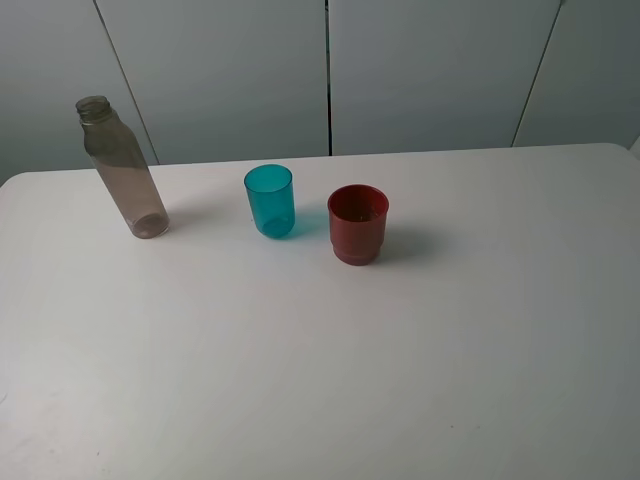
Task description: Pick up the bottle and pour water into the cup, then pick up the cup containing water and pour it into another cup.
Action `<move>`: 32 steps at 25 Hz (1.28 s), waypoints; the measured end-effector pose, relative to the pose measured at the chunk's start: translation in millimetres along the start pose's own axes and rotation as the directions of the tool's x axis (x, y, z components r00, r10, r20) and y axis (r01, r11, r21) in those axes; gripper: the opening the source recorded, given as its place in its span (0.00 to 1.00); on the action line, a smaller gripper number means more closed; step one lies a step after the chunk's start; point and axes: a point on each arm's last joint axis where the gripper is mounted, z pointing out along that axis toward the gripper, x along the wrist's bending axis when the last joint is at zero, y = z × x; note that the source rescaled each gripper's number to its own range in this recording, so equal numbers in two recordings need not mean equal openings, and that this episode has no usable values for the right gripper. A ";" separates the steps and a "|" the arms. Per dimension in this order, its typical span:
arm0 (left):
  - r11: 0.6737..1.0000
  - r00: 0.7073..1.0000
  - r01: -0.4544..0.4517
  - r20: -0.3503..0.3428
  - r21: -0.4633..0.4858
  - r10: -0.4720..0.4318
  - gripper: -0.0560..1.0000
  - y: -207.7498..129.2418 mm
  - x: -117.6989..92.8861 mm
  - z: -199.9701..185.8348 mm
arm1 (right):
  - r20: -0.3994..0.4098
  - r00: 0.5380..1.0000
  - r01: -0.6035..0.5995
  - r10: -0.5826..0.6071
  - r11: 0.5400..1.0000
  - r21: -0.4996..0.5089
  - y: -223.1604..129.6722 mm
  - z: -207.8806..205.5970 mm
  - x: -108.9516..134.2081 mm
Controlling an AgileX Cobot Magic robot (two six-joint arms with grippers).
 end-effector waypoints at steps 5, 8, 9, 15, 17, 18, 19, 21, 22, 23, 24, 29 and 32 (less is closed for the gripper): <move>1.000 1.000 0.002 0.001 0.000 -0.002 0.97 0.0 0.0 0.0 | 0.000 1.000 0.000 0.000 1.000 0.000 0.0 0.0 0.0; 1.000 1.000 0.002 0.001 -0.002 -0.002 0.97 0.2 0.0 0.0 | 0.000 1.000 0.000 0.000 1.000 0.000 0.0 0.0 0.0; 1.000 1.000 0.002 0.001 -0.002 -0.002 0.97 0.2 0.0 0.0 | 0.000 1.000 0.000 0.000 1.000 0.000 0.0 0.0 0.0; 1.000 1.000 0.002 0.001 -0.002 -0.002 0.97 0.2 0.0 0.0 | 0.000 1.000 0.000 0.000 1.000 0.000 0.0 0.0 0.0; 1.000 1.000 0.003 0.001 -0.002 -0.003 0.97 0.2 0.0 0.0 | 0.000 1.000 0.000 0.000 1.000 0.000 0.0 0.0 0.0; 1.000 1.000 0.003 0.001 -0.002 -0.003 0.97 0.2 0.0 0.0 | 0.000 1.000 0.000 0.000 1.000 0.000 0.0 0.0 0.0; 1.000 1.000 0.003 0.001 -0.002 -0.003 0.97 0.2 0.0 0.0 | 0.000 1.000 0.000 0.000 1.000 0.000 0.0 0.0 0.0; 1.000 1.000 0.005 0.001 -0.002 -0.005 0.97 0.2 0.0 0.0 | 0.000 1.000 0.000 0.000 1.000 0.000 0.0 0.0 0.0; 1.000 1.000 0.005 0.001 -0.002 -0.005 0.97 0.2 0.0 0.0 | 0.000 1.000 0.000 0.000 1.000 0.000 0.0 0.0 0.0; 1.000 1.000 0.007 0.001 -0.002 -0.007 0.97 0.2 0.0 0.0 | 0.000 1.000 0.000 0.000 1.000 0.000 0.0 0.0 0.0; 1.000 1.000 0.007 0.001 -0.002 -0.007 0.97 0.2 0.0 0.0 | 0.000 1.000 0.000 0.000 1.000 0.000 0.0 0.0 0.0; 1.000 1.000 0.007 0.001 -0.002 -0.007 0.97 0.2 0.0 0.0 | 0.000 1.000 0.000 0.000 1.000 0.000 0.0 0.0 0.0; 1.000 1.000 0.007 0.001 -0.002 -0.007 0.97 0.2 0.0 0.0 | 0.000 1.000 0.000 0.000 1.000 0.000 0.0 0.0 0.0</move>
